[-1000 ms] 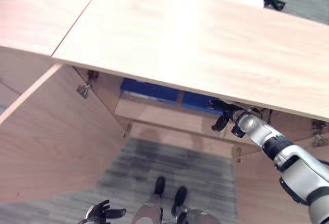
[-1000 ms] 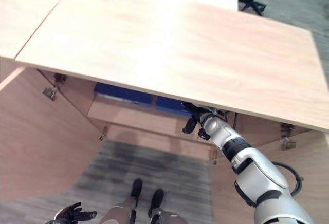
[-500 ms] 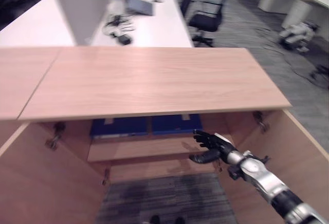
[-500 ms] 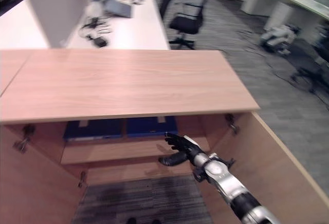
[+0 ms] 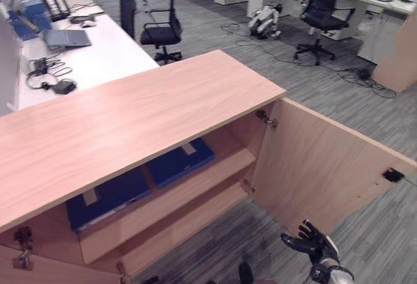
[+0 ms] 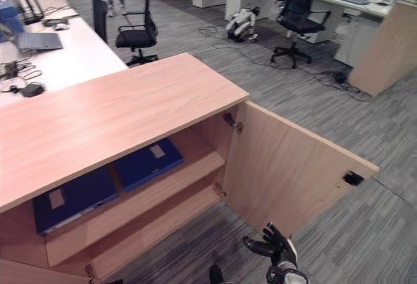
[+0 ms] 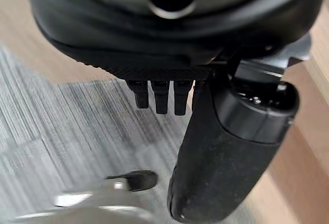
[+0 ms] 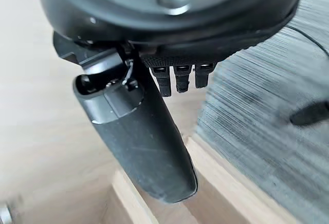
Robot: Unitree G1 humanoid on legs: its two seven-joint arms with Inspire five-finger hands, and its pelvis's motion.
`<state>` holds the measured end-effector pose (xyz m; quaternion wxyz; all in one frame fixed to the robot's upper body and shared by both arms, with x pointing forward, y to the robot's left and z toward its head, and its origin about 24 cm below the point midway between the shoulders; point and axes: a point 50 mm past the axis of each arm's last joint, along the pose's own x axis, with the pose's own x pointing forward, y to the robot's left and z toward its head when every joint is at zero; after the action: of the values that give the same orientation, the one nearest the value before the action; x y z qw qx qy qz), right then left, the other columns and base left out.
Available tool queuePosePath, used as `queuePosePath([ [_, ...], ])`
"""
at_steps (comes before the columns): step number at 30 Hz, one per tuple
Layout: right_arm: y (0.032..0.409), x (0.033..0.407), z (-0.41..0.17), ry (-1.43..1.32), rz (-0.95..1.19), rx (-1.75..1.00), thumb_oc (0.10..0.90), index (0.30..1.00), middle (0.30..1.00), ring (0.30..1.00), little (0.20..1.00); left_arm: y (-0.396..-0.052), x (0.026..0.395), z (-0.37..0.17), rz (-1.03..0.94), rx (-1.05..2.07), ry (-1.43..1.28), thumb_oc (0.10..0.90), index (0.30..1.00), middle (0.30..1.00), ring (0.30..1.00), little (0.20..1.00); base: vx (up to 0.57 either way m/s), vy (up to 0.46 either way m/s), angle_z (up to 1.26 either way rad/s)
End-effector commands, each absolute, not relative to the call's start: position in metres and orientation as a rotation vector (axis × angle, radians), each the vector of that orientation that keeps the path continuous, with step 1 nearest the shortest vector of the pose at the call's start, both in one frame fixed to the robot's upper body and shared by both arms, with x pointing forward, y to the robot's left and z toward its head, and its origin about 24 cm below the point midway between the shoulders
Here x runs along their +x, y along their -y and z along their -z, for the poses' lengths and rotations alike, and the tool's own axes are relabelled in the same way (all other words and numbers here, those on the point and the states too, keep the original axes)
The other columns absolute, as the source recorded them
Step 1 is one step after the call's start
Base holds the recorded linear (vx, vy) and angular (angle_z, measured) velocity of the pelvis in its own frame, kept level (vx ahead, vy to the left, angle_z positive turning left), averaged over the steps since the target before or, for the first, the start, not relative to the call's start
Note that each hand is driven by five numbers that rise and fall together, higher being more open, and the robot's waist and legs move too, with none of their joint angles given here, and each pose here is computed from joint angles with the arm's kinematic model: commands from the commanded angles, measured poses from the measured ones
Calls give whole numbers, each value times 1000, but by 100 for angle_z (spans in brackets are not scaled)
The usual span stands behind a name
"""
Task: Put the empty folder in the office cabinet
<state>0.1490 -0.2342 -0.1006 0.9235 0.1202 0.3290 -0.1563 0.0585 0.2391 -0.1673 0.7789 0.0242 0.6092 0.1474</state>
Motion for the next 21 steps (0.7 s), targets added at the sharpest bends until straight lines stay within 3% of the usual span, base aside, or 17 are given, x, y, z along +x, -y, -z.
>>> queuePosePath([
  [1, 256, 205, 49, -359, 363, 219, 800, 900, 900, 900, 900, -253, 49, 165, -321, 117, -1351, 800, 900, 900, 900, 900, -93, 5, -113],
  [6, 285, 195, 41, -329, 529, 155, 800, 900, 900, 900, 900, -248, 28, 169, -316, 115, -1424, 800, 900, 900, 900, 900, 47, -16, -68],
  [9, 291, 203, 31, -307, 523, 65, 800, 900, 900, 900, 900, -246, 26, 169, -323, 104, -1415, 800, 900, 900, 900, 900, 145, -86, -49],
  [16, 311, 224, 2, -221, 554, -60, 800, 900, 900, 900, 900, -246, 47, 167, -291, 140, -1346, 800, 900, 900, 900, 900, 88, -93, -19],
  [21, 338, 262, -70, -4, 543, -208, 800, 900, 900, 900, 900, -242, 70, 164, -215, 192, -1286, 800, 900, 900, 900, 900, 103, -114, 11],
])
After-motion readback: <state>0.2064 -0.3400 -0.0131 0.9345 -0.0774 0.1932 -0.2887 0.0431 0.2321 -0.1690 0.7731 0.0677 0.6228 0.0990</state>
